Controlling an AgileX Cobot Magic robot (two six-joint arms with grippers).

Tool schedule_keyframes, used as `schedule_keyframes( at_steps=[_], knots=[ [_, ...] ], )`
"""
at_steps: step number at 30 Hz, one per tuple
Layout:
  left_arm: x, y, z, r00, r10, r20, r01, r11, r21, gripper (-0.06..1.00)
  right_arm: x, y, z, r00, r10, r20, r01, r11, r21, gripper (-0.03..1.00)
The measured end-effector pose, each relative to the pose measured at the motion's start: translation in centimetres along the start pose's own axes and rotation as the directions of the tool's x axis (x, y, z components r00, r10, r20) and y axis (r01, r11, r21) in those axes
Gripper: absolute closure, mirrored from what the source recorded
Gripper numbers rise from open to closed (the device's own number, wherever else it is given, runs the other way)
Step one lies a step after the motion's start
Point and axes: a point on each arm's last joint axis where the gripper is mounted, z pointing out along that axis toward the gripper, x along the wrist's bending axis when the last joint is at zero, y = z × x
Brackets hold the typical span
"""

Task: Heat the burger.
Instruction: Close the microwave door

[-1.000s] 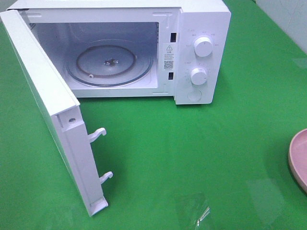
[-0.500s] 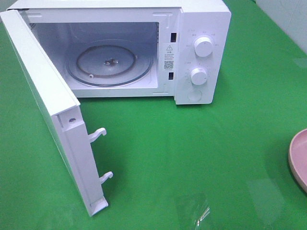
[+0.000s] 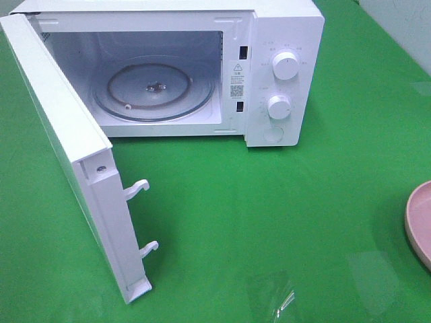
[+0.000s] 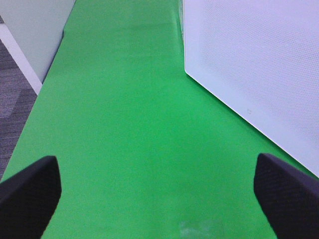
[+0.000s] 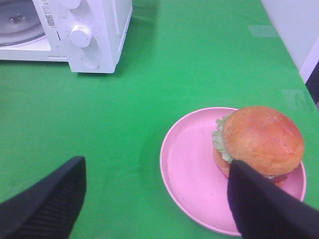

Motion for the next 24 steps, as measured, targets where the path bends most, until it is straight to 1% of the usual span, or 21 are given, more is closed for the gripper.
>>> schedule_keyframes(
  at_steps=[24],
  knots=[
    [0.00, 0.00, 0.00, 1.000, 0.000, 0.000, 0.000, 1.000, 0.000, -0.03, 0.00, -0.02, 0.02, 1.000, 0.000, 0.000, 0.000, 1.000, 0.001, 0.21]
  ],
)
